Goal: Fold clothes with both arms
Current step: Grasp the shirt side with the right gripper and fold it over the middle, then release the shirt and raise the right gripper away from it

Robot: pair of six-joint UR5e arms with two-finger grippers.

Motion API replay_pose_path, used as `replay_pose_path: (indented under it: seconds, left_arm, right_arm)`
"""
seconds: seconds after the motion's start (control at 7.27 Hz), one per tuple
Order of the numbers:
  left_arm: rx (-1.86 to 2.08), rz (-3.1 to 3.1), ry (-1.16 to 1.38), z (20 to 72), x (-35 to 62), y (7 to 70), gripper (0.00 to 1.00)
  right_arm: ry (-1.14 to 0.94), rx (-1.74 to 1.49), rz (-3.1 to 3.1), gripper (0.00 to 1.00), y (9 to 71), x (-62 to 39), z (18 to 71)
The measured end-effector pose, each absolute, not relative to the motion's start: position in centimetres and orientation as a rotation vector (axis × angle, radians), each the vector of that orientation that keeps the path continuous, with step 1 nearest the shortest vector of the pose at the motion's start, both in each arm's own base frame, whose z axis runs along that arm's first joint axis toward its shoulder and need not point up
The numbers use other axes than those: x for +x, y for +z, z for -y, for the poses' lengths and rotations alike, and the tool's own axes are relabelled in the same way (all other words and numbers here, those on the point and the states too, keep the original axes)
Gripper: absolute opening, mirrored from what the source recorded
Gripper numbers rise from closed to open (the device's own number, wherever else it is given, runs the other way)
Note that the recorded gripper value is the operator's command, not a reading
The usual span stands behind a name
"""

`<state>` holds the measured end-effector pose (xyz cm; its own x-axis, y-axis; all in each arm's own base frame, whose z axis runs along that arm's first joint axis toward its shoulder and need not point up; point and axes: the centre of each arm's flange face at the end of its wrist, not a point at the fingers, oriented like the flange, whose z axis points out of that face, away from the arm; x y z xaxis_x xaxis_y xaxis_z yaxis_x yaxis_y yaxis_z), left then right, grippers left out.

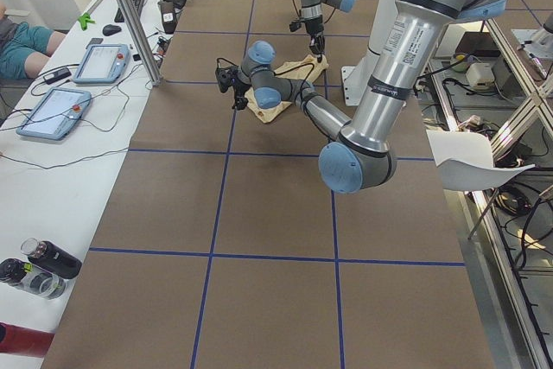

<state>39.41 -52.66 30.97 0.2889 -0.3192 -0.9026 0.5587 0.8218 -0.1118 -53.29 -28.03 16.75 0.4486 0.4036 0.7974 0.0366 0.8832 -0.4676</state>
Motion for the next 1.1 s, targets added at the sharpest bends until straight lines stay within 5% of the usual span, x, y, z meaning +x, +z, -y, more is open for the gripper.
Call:
replay_pose_path:
  seconds: [0.55, 1.1]
  left_arm:
    - [0.243, -1.139, -0.591, 52.4, 39.1, 31.0, 1.00]
    - [0.269, -1.062, -0.537, 49.6, 43.3, 31.3, 1.00]
  right_arm:
    - [0.230, -0.453, 1.100, 1.00, 16.6, -53.1, 27.7]
    - [0.323, -0.301, 1.140, 1.00, 17.1, -47.7, 36.5]
